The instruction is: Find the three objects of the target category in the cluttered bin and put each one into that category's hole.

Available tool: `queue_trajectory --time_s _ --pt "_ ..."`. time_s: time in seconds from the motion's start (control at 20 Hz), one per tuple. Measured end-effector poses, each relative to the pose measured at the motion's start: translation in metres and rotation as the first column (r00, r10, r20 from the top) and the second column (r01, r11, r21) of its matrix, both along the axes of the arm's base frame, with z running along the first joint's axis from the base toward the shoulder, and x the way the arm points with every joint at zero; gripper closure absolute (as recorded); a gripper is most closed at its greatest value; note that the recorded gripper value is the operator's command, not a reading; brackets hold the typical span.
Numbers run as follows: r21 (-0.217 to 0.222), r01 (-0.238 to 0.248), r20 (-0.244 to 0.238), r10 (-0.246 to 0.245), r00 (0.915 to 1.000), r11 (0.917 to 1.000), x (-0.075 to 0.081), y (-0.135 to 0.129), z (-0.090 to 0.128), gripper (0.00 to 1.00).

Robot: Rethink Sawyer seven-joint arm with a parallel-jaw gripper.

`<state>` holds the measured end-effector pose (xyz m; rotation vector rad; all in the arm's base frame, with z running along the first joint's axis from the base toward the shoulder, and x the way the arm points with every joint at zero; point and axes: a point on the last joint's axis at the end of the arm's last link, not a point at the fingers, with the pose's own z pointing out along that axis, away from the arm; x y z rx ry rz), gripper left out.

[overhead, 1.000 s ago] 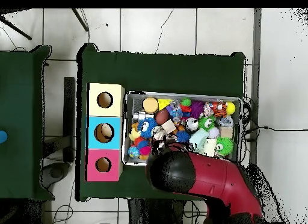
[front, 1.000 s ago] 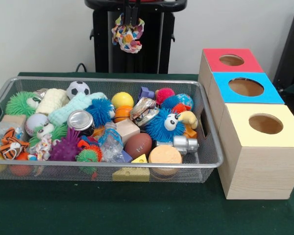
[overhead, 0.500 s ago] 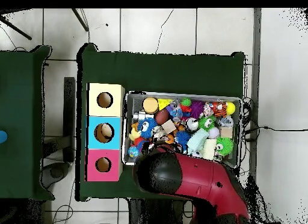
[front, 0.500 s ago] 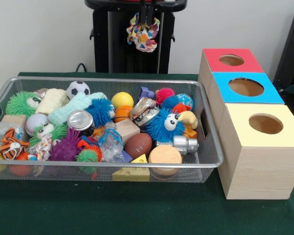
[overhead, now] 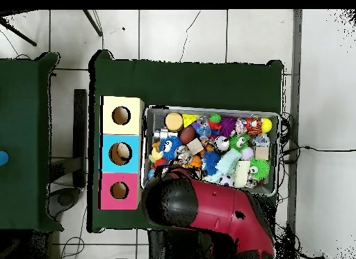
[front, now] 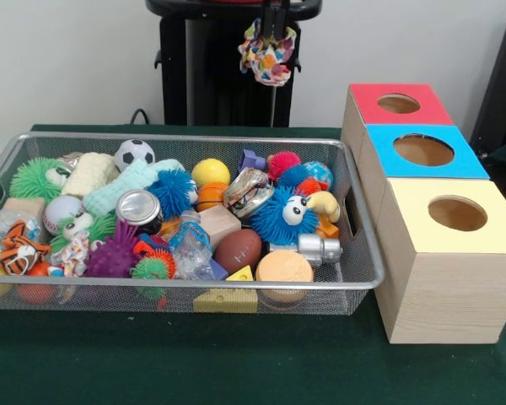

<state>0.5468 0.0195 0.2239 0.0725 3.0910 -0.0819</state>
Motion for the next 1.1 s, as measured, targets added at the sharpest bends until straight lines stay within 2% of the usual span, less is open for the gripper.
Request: queue_trajectory --time_s 0.45,0.8,1.1 --pt "0.022 0.021 -0.016 -0.02 0.9997 0.9995 -0.004 0.03 -0.004 1.0" --pt "0.033 0.083 -0.039 -0.082 0.9959 0.996 -0.011 0.051 -0.012 1.0" --pt "0.038 0.116 -0.051 -0.114 0.9922 0.9925 -0.015 0.064 -0.018 1.0"
